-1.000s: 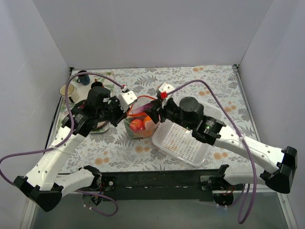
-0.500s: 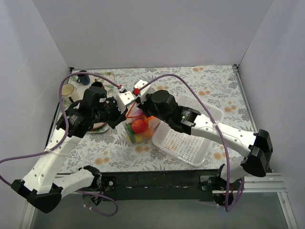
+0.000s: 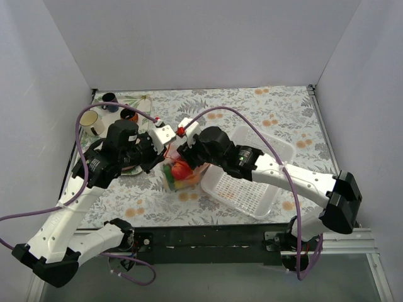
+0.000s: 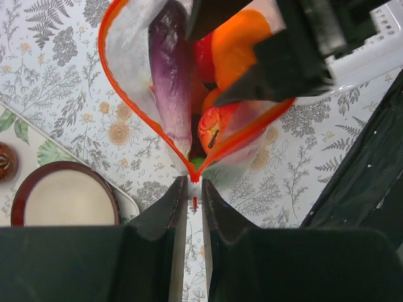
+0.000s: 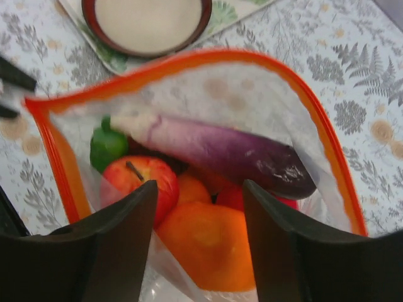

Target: Open the zip-top bag and remove the fake food

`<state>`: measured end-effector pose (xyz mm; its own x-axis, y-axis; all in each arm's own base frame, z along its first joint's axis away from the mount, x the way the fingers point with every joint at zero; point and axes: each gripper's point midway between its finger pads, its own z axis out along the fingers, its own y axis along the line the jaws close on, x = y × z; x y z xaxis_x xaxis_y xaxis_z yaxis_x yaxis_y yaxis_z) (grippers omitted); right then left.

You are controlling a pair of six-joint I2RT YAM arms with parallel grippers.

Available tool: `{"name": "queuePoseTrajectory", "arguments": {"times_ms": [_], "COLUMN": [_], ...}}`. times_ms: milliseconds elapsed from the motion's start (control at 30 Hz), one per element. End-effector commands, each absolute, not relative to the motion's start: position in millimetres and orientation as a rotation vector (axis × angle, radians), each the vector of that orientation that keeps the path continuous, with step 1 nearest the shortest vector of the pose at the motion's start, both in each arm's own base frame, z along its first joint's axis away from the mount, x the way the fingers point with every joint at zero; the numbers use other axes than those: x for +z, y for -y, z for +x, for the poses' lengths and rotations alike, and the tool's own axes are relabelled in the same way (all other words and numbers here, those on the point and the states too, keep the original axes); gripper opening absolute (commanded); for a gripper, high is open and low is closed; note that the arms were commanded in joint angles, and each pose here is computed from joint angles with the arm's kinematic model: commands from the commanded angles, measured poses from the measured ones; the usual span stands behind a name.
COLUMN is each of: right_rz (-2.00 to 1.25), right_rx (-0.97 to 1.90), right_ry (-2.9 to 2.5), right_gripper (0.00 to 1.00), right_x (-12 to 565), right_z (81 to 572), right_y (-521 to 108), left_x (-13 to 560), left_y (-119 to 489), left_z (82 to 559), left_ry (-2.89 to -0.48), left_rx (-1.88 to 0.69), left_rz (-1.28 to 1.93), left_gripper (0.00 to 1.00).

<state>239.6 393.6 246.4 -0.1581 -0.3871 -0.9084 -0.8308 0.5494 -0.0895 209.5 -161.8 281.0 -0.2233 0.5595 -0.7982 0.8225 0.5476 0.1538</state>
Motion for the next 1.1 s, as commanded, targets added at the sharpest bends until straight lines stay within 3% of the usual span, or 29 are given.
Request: {"name": "queuePoseTrajectory", "arguments": {"times_ms": [0, 233, 367, 400, 533, 633, 867, 1067], "right_rz": [-0.963, -0.960, -0.990, -0.995, -1.013, -1.017, -1.006, -0.952], "right_rx": [0.625, 0.636, 0.650, 0.641, 0.570, 0.488, 0.293, 0.247], "right_ry": [-1.715, -1.754, -1.790, -1.813, -1.884, -1.917, -1.946, -1.971], "right_gripper": [0.68, 0.71, 0.78, 0.80, 0.90, 0.99, 0.99, 0.99], "right_x": [260.5, 247.2, 231.5, 223.5, 197.7, 182.1, 160.0, 151.0], "right_z": [220.0, 215.9, 210.2, 208.5, 200.2, 190.6, 173.1, 170.4], "right_y": [-378.9, -377.7, -383.7, -382.3, -374.2, -365.0, -346.5, -332.3], "left_x": [286.0, 303.0, 313.9, 313.6, 321.8, 330.0, 312.6, 201.3], "left_y": [159.6, 173.0, 180.6, 181.3, 182.6, 182.5, 161.9, 115.9], "left_z": [215.6, 205.6, 195.0, 194.1, 197.6, 206.0, 260.2, 319.6], "left_ry": [-1.848, -1.851, -1.854, -1.860, -1.845, -1.828, -1.821, -2.162], "left_rx": [-0.335, -0.460, -0.561, -0.574, -0.586, -0.560, -0.324, -0.241], "left_rz": [1.111, 1.093, 1.047, 1.028, 0.959, 0.929, 0.783, 0.639], "left_gripper": [0.00, 0.00, 0.34, 0.54, 0.91, 0.92, 0.93, 0.84]}}
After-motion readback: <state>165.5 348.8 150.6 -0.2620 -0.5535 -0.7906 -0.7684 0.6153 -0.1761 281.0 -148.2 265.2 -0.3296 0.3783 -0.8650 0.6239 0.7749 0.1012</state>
